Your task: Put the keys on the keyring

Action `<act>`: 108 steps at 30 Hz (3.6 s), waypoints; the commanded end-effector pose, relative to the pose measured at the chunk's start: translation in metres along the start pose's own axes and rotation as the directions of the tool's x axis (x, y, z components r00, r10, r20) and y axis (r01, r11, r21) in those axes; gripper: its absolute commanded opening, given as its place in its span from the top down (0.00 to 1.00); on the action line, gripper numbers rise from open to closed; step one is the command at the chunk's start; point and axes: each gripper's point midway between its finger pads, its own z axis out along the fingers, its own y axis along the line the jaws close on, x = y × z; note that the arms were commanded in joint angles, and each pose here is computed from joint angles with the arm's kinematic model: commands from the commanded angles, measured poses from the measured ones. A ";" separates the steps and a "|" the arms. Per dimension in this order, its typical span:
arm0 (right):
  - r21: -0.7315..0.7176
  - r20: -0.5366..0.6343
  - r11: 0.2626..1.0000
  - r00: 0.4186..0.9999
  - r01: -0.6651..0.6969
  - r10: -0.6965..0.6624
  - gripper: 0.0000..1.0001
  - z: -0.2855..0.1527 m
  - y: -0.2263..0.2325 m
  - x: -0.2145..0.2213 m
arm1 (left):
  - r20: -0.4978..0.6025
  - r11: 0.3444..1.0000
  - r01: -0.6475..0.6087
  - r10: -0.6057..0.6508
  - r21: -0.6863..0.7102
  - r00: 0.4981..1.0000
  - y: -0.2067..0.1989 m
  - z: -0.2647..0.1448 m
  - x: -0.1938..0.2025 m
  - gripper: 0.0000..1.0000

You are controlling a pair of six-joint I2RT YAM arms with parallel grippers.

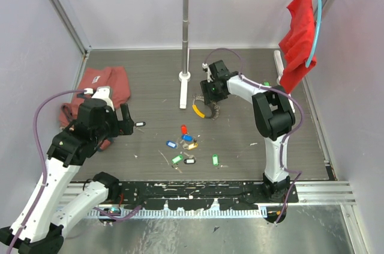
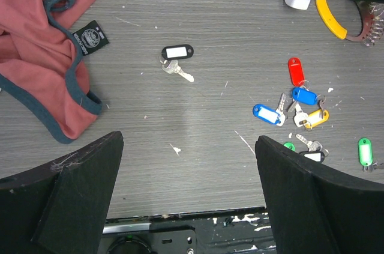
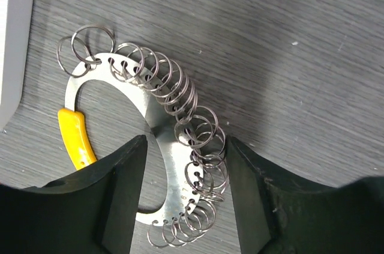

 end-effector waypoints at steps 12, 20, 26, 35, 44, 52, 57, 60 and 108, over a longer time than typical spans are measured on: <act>0.051 0.051 0.998 0.998 0.037 -0.039 0.75 -0.005 0.001 -0.021 | -0.011 0.999 -0.002 0.001 -0.040 1.000 0.004 0.009 0.000 0.02; 0.079 0.155 0.996 0.987 0.033 -0.045 0.98 -0.046 0.008 -0.038 | 0.026 1.000 0.008 -0.007 -0.026 1.000 0.005 0.002 -0.003 0.02; 0.077 0.231 0.997 0.972 0.022 -0.040 0.99 -0.086 0.018 -0.042 | 0.052 1.000 0.011 -0.011 -0.007 0.999 0.004 -0.003 -0.005 0.02; 0.075 0.311 0.997 0.949 0.022 -0.045 0.99 -0.146 0.028 -0.044 | 0.041 1.000 0.004 -0.004 -0.013 0.999 0.004 0.000 -0.003 0.02; 0.091 0.417 0.994 0.905 0.053 -0.086 0.99 -0.224 0.048 -0.033 | 0.074 0.994 0.018 -0.026 0.107 0.997 -0.015 -0.012 -0.010 0.02; 0.031 0.514 0.992 0.849 0.121 -0.120 0.99 -0.297 0.078 -0.016 | 0.091 0.926 0.035 -0.075 0.377 0.993 -0.057 -0.034 -0.007 0.02; -0.036 0.549 0.988 0.829 0.152 -0.108 0.99 -0.328 0.097 0.002 | 0.133 0.872 0.038 -0.117 0.487 0.984 -0.072 -0.052 -0.010 0.02; -0.110 0.547 0.983 0.835 0.144 -0.061 0.99 -0.332 0.113 0.013 | 0.136 0.844 0.037 -0.129 0.536 0.982 -0.078 -0.072 -0.014 0.02; -0.299 0.764 0.935 0.636 0.192 0.114 0.99 -0.391 0.172 0.001 | 0.770 0.460 -0.707 0.077 0.537 0.634 -0.175 -0.064 -0.083 0.29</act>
